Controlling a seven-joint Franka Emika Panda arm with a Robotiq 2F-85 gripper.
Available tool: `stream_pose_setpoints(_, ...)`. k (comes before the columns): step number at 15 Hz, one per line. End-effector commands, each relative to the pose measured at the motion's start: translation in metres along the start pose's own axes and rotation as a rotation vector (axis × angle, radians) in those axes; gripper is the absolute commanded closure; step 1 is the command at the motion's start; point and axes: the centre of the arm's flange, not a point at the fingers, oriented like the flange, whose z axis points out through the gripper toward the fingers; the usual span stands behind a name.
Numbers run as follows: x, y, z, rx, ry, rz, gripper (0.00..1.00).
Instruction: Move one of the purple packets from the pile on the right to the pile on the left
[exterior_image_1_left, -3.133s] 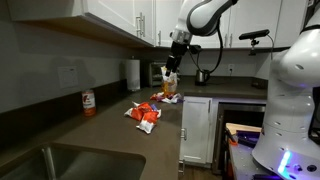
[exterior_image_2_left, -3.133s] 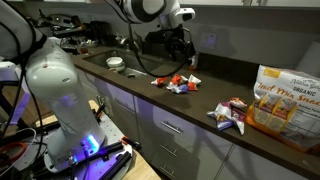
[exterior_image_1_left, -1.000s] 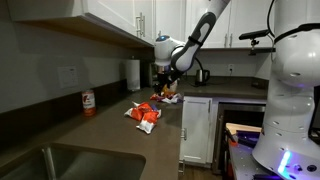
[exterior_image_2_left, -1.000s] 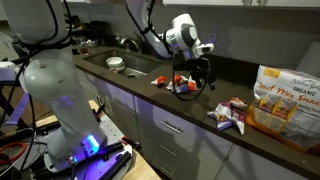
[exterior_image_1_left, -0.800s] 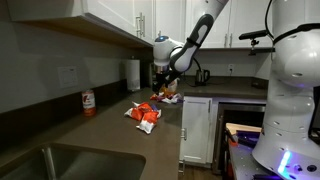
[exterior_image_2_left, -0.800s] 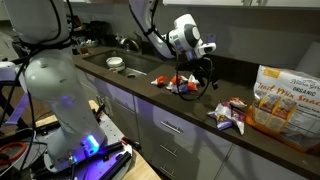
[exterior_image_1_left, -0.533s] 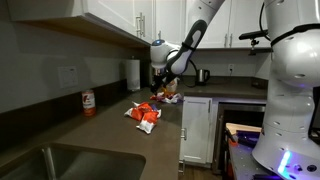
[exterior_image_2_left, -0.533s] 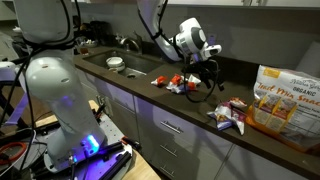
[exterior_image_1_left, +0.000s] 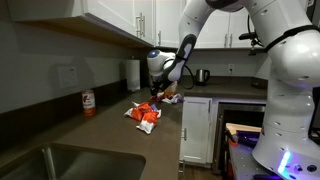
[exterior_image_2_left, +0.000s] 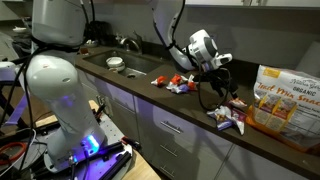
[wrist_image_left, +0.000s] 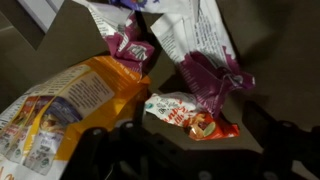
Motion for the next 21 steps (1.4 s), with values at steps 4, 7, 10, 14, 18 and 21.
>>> stream_pose_setpoints(4,0.015,-0.01,0.038,-0.05,0.046,0.011,0.08)
stream_pose_setpoints(7,0.027,-0.015,0.045,-0.053,0.084,0.004,0.24)
stream_pose_setpoints(10,0.035,-0.018,0.05,-0.046,0.105,0.008,0.5)
stream_pose_setpoints(14,0.039,-0.017,0.046,-0.057,0.114,0.003,0.77)
stream_pose_setpoints(18,0.035,-0.006,0.015,-0.041,0.132,0.001,0.99)
stream_pose_setpoints(21,0.028,0.004,-0.021,-0.02,0.167,-0.014,1.0)
